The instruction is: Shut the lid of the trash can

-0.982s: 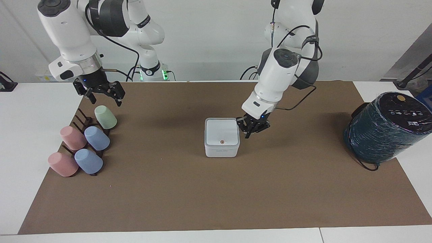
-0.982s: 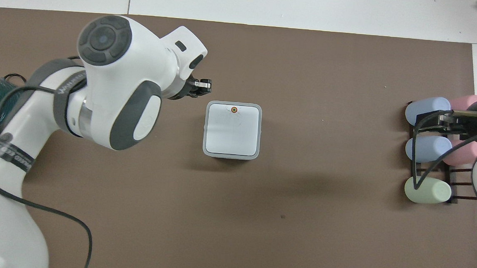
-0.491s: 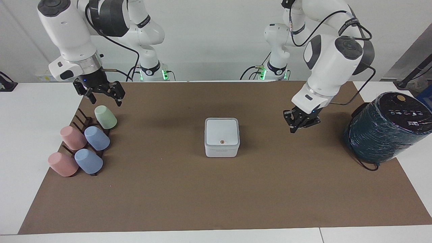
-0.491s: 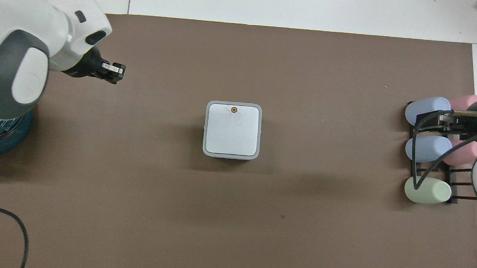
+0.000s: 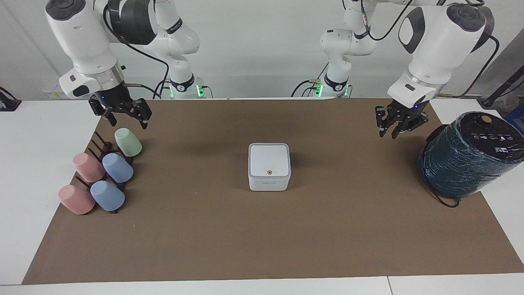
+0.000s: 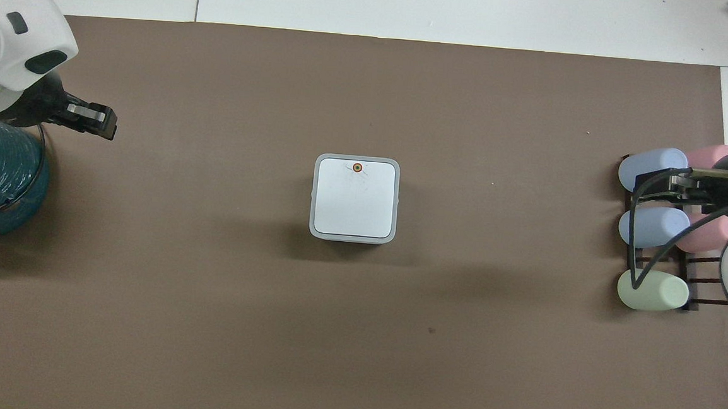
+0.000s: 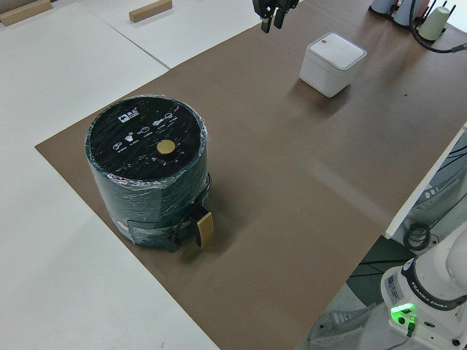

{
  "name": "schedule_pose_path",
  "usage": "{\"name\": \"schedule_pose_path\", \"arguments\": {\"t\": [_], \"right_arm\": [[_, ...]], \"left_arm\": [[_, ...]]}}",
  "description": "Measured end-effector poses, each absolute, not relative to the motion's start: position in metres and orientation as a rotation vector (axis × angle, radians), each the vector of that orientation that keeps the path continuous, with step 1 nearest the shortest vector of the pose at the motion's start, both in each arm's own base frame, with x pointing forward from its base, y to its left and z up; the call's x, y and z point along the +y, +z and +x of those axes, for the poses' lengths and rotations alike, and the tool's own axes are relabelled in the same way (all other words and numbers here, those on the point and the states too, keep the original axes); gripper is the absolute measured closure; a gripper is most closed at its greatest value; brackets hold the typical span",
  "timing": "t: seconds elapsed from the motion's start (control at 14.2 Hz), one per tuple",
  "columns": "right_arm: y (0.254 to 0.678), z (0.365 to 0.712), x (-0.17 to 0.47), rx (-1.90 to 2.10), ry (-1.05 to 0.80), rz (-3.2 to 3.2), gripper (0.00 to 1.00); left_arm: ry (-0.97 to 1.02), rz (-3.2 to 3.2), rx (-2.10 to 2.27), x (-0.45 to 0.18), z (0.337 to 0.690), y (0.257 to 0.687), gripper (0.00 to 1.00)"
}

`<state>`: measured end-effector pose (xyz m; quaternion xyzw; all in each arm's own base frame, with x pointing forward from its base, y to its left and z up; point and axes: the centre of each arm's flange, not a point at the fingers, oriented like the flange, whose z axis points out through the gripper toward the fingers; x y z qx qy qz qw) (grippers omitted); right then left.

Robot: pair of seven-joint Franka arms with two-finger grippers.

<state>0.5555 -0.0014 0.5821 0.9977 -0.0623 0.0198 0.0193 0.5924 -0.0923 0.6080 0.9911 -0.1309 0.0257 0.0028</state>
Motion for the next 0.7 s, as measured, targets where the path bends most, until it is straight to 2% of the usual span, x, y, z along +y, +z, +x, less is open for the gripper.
{"name": "schedule_pose_path", "arguments": {"t": [0.28, 0.35, 0.7], "right_arm": [[0.5821, 0.5555, -0.0014, -0.193, 0.061, 3.096, 0.0], [0.5821, 0.5555, -0.0014, -0.193, 0.061, 3.096, 0.0], [0.5821, 0.5555, -0.0014, -0.193, 0.061, 3.096, 0.0]], "left_arm": [[0.083, 3.109, -0.401, -0.0884, 0.5913, 0.6098, 0.06], [0.082, 3.109, -0.399, -0.0879, 0.5913, 0.6097, 0.0], [0.059, 3.109, -0.401, -0.0888, 0.5902, 0.6048, 0.0]]}}
